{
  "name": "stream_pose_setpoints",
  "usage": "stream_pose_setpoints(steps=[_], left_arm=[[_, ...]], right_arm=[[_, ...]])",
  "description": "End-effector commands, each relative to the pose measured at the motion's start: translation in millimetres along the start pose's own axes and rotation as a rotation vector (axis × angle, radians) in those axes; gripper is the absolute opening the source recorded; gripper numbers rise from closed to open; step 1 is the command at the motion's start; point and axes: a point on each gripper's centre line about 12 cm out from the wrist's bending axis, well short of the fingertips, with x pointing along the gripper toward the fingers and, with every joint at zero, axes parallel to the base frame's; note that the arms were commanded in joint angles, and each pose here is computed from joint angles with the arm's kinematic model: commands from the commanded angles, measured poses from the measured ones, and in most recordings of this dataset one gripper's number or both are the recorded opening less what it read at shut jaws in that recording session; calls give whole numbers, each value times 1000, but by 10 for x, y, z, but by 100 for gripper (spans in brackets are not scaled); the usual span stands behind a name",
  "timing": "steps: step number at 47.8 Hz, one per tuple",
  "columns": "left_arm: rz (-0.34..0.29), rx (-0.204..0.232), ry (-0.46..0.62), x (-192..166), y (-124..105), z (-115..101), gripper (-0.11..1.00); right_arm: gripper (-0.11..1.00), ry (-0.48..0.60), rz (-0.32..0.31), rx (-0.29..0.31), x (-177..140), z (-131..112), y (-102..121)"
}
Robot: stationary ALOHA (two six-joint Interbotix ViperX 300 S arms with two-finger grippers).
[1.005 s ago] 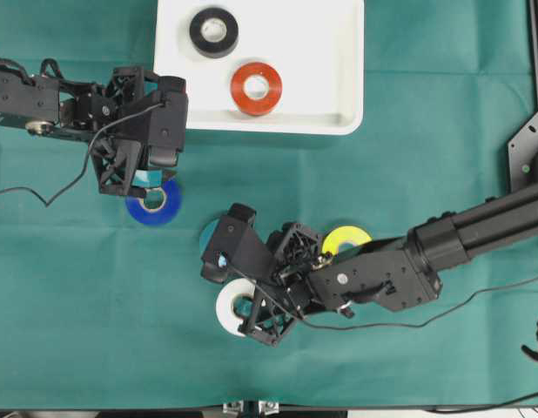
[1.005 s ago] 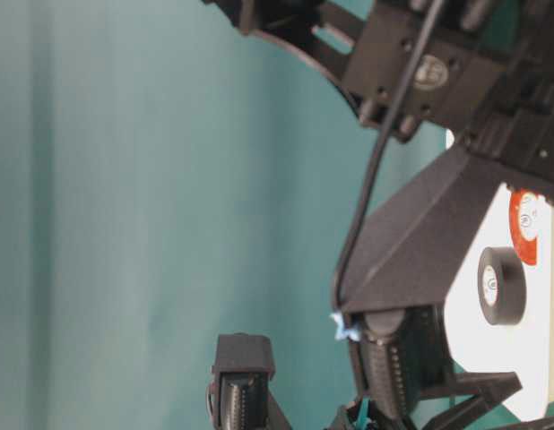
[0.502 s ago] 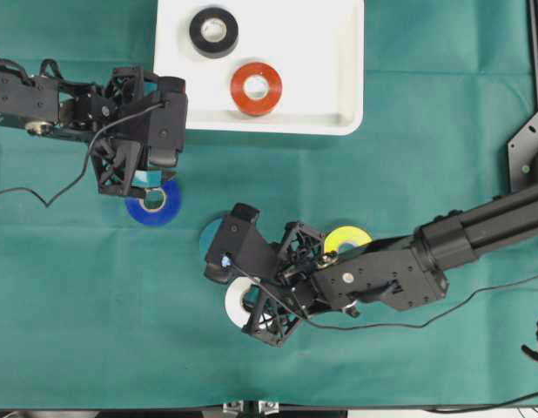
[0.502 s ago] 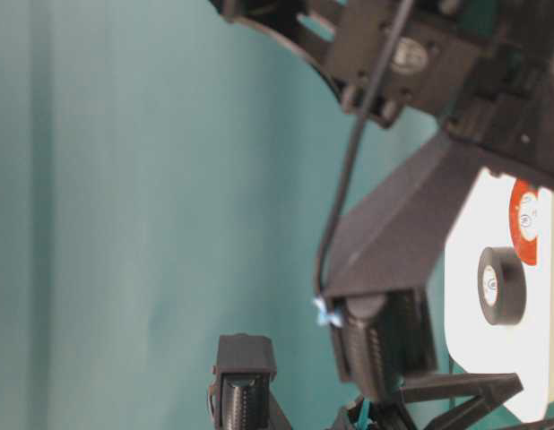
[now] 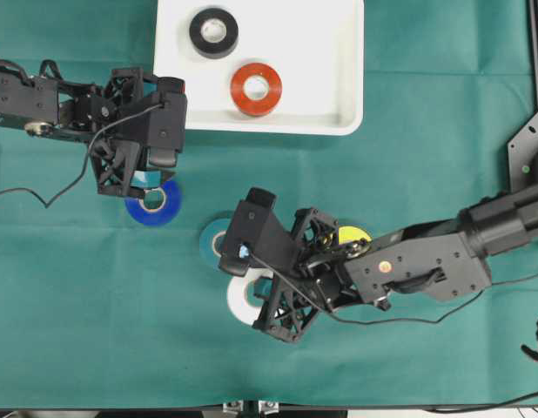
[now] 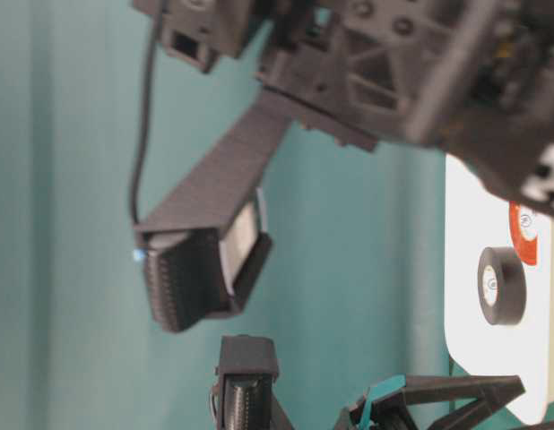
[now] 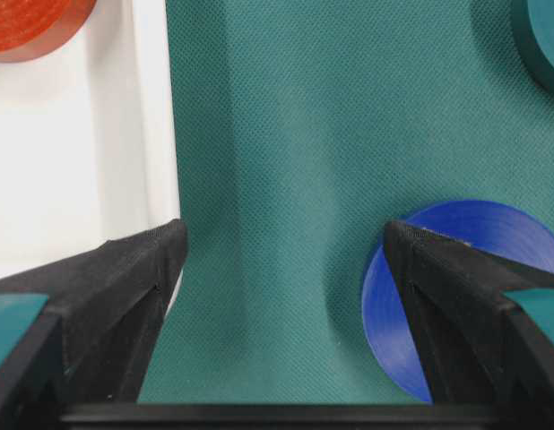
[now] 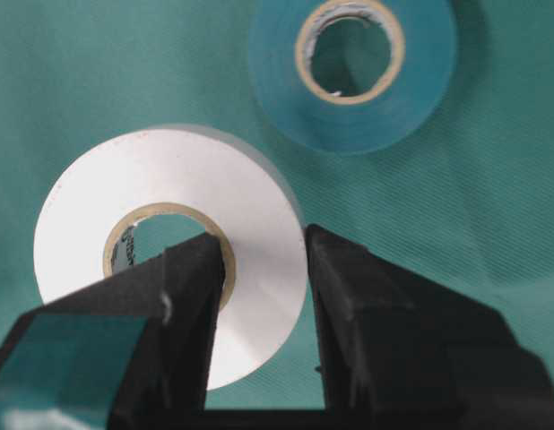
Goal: Put the tape alternately from left to right into the white case.
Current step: 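Close the right gripper on the white tape roll's rim, then carry the white roll into the tray beside the orange roll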
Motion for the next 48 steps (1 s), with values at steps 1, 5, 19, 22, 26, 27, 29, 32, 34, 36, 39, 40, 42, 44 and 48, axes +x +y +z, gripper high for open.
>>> stream_pose_setpoints(steps=[1,5,19,22,26,27,29,32,34,36,39,40,42,44,48], left_arm=[[3,1,-24,-57,-1,51,68],[2,0,-23,-58,-3,42,68],[1,0,-17,-54,-7,22,68],[1,0,-17,-54,-7,22,68],[1,0,-15,-52,-8,16,68],[1,0,-15,-55,-8,12,68],[1,0,-14,-53,-9,6,68],[0,-2,-11,-53,-13,-10,68],[0,0,-11,-56,-13,-14,68],[0,-2,-11,-59,-14,-17,68],[0,-2,-11,-59,-14,-17,68],[0,-2,-11,-59,-14,-17,68],[0,-2,-11,-59,-14,-17,68],[0,0,-11,-59,-14,-17,68],[0,-2,-12,-59,-14,-15,68]], right_arm=[[29,-25,10,0,-175,79,31],[29,-19,-10,3,-179,87,-4],[29,-42,-110,-25,-208,206,-222],[29,-54,-137,-30,-243,252,-306],[29,-72,-170,-39,-293,300,-427],[29,-76,-175,-39,-306,310,-455],[29,-78,-184,-36,-322,320,-512],[29,-82,-195,-26,-350,342,-601],[29,-84,-204,-15,-368,357,-671],[29,-90,-208,-10,-391,375,-723],[29,-92,-219,4,-412,395,-818],[29,-94,-225,12,-424,408,-868],[29,-96,-236,21,-435,424,-942],[29,-96,-250,26,-437,432,-1020],[29,-100,-275,33,-452,460,-1180]])
